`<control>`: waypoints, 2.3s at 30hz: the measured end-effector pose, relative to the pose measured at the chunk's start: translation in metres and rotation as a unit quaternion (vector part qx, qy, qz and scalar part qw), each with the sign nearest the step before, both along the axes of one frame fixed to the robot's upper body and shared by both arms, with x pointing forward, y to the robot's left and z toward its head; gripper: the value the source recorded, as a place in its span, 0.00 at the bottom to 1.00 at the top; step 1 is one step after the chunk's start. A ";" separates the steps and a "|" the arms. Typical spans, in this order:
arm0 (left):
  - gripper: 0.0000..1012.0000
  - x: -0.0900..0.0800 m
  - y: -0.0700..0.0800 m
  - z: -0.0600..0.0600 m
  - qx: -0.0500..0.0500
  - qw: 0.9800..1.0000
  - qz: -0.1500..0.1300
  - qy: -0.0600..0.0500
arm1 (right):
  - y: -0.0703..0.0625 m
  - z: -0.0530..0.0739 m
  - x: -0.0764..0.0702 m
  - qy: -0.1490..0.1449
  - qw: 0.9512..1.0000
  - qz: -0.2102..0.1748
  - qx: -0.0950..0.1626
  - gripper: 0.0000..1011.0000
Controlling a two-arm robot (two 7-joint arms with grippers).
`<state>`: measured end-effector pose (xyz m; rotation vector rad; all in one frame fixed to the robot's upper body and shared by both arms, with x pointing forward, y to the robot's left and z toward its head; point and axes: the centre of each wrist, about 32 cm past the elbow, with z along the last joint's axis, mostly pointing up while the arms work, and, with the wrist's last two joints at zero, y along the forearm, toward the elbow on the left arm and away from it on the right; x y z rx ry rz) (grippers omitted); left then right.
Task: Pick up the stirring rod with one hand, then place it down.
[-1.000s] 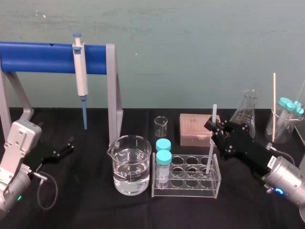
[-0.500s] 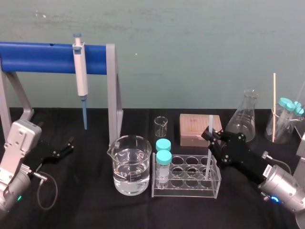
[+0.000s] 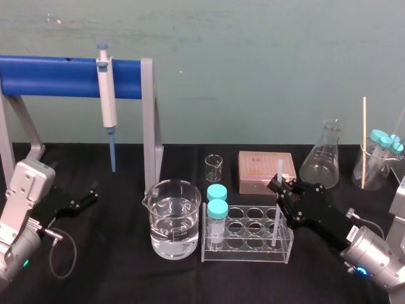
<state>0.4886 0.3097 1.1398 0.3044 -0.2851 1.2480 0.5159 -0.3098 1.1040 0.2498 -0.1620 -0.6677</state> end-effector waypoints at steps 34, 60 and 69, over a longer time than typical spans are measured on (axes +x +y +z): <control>0.99 0.000 0.000 0.000 0.000 1.000 0.000 0.000 | 0.001 -0.007 -0.001 0.013 1.000 0.000 -0.008 0.08; 0.99 0.000 0.000 0.000 0.000 1.000 0.000 0.000 | 0.001 -0.007 -0.001 0.013 1.000 0.000 -0.006 0.86; 0.99 0.000 0.000 0.000 0.000 1.000 0.000 0.000 | 0.001 -0.007 -0.001 0.013 1.000 0.000 -0.006 0.99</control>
